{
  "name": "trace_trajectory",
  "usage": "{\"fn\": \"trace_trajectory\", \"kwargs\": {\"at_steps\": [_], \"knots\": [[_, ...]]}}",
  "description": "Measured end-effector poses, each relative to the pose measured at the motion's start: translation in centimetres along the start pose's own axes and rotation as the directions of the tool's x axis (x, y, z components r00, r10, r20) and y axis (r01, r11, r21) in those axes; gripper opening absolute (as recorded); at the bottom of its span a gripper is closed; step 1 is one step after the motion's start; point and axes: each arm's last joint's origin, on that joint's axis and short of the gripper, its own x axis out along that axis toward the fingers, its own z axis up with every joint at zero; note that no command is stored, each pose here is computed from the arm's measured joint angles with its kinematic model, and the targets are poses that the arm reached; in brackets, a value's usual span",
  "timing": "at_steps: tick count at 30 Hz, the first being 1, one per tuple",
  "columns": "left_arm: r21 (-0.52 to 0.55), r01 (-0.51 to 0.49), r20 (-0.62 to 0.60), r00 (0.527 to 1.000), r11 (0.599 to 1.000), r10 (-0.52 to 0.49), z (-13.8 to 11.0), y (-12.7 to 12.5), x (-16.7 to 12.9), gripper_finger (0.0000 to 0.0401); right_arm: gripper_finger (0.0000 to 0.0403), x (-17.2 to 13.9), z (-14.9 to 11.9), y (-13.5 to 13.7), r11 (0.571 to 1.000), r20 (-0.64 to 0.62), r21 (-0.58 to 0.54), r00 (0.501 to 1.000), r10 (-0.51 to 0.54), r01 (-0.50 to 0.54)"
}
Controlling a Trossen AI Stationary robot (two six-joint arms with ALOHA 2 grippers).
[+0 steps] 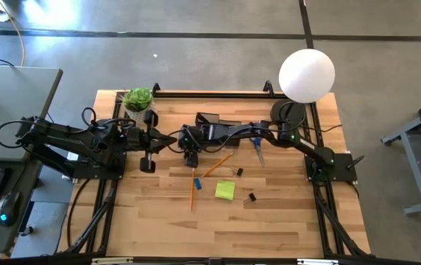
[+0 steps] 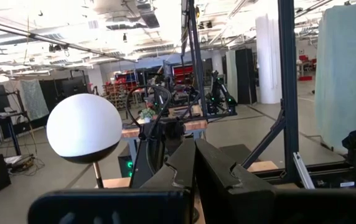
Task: Pick and place office supplies into organizer
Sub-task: Put the black binder clip into the black desk organizer
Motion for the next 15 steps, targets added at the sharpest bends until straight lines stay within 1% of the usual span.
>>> {"fn": "trace_trajectory", "kwargs": {"at_steps": [5, 7, 10, 15], "knots": [[0.0, 0.0, 0.0, 1.0, 1.0, 0.0, 0.0, 0.0, 0.0, 0.0001, 0.0248, -0.04, -0.07, 0.03, 1.0, -0.009, 0.03, 1.0, -0.001, 0.001], [0.0, 0.0, 0.0, 1.0, 1.0, 0.0, 0.0, 0.0, 0.0, 0.0001, 0.0242, -0.07, -0.11, 0.12, 0.999, -0.015, 0.042, 1.0, -0.002, 0.003], [0.0, 0.0, 0.0, 1.0, 1.0, 0.0, 0.0, 0.0, 0.0, 0.0001, 0.0218, -0.09, -0.17, 0.43, 0.999, -0.024, 0.038, 1.0, -0.005, 0.006], [0.0, 0.0, 0.0, 1.0, 1.0, 0.0, 0.0, 0.0, 0.0, 0.0001, 0.0158, -0.38, -0.14, 0.93, 1.0, -0.032, 0.004, 0.999, -0.015, 0.015]]}}
